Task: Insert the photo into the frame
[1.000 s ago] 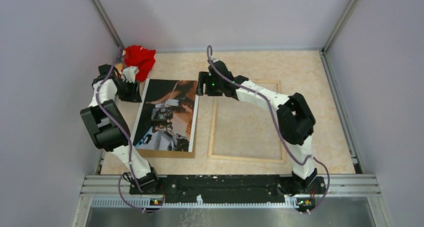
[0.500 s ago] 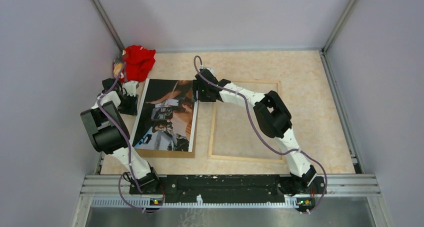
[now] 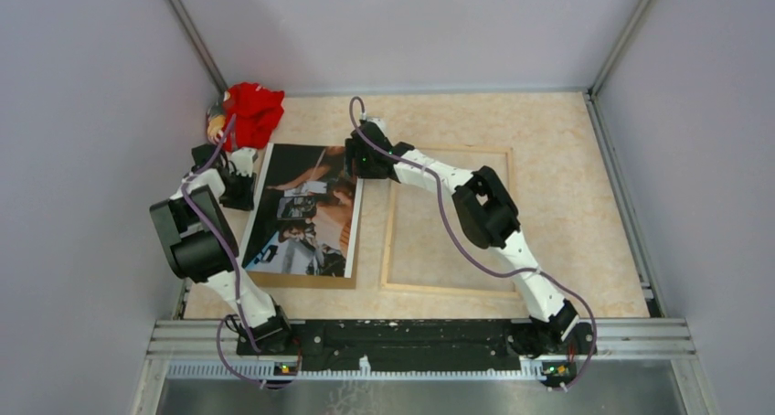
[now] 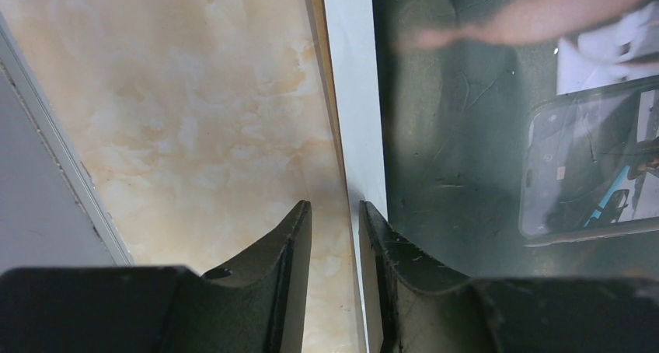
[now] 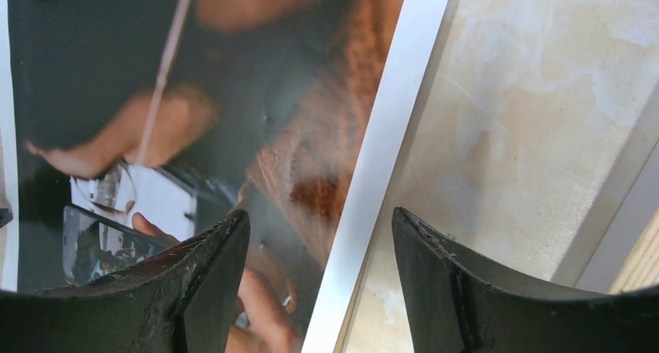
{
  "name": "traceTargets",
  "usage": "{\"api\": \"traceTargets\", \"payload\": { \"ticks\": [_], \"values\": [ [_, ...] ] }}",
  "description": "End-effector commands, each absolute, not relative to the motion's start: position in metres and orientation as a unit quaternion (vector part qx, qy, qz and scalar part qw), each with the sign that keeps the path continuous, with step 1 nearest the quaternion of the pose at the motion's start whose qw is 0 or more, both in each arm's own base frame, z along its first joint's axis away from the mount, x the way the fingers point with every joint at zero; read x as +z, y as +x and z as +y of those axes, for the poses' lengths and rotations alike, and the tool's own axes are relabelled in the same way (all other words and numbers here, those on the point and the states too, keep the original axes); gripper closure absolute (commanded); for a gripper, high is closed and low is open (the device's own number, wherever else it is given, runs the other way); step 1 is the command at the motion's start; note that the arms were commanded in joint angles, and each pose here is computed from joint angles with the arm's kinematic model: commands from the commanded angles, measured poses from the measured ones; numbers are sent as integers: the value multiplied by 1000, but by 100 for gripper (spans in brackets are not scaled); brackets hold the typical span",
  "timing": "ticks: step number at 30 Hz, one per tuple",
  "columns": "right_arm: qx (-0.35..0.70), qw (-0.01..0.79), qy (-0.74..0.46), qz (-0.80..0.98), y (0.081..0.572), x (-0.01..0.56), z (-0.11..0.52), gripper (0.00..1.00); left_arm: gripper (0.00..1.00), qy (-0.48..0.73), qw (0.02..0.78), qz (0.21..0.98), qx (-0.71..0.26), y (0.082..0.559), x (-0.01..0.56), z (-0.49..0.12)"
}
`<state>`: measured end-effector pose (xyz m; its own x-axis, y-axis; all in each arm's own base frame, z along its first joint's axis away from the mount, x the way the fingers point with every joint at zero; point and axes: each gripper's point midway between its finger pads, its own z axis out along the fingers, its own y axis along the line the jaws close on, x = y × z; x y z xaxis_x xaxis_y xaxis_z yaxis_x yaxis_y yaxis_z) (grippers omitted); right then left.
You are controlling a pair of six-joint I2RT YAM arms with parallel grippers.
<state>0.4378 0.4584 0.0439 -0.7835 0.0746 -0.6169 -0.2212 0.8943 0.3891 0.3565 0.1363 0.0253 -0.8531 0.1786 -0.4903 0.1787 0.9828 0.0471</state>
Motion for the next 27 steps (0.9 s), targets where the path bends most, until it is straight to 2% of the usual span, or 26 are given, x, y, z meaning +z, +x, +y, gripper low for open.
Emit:
{"api": "traceTargets", "payload": {
  "ticks": [1, 15, 27],
  "values": [
    [219, 321, -44, 920, 437, 27, 461, 32, 65, 112, 240, 964, -21, 351, -1, 117],
    [245, 384, -86, 886, 438, 82, 478, 33, 67, 127, 225, 966, -27, 350, -12, 102],
    [189, 424, -139, 875, 426, 96, 488, 33, 68, 130, 221, 966, -28, 346, -16, 101]
  ]
}}
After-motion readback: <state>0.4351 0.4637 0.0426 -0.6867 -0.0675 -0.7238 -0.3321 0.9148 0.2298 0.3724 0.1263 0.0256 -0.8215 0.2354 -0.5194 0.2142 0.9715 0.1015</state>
